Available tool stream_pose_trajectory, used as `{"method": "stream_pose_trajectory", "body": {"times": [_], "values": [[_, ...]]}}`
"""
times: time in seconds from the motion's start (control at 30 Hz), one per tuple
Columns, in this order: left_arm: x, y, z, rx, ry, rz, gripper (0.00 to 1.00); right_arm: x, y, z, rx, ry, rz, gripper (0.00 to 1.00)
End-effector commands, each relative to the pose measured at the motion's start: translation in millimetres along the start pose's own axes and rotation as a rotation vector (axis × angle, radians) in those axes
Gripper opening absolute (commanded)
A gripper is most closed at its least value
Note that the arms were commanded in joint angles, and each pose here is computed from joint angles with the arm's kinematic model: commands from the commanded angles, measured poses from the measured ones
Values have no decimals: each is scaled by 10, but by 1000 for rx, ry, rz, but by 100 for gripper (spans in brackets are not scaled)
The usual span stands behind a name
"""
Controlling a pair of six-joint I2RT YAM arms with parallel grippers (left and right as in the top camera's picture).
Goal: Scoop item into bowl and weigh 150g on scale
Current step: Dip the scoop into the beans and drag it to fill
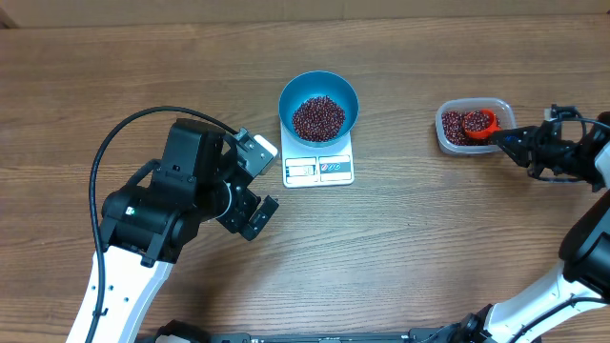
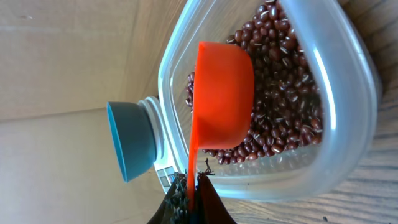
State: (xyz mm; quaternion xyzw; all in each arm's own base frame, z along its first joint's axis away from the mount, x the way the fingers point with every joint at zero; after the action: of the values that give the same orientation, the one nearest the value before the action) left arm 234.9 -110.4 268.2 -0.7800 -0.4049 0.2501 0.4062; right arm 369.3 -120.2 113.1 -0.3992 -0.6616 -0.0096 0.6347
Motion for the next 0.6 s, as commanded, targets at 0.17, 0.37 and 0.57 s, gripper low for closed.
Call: {"method": "stream_pose_trajectory", "body": {"times": [0.17,0.37,0.57], "values": [[17,-47,-52,-18,19,-11,100,13,-51,17,-5,30,-46,4],[18,-47,-51,-18,19,-11,99,40,-70,41,-1,56,-71,4],[18,-47,-51,-18,19,-11,100,104,-76,69,6,83,-117,4]]}}
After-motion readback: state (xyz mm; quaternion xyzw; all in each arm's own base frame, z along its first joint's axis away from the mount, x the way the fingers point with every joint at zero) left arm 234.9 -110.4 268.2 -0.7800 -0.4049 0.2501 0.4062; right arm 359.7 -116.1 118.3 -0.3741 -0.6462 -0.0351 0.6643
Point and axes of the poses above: each gripper's point midway between its finger pads, its own y axis out along the fingers, its own x axis along the line the jaws close on, z = x × y, the point moved 4 cm from there along -y, back along the fingers, and after that the axes turned 9 degrees about -y, right-handed, at the moved point
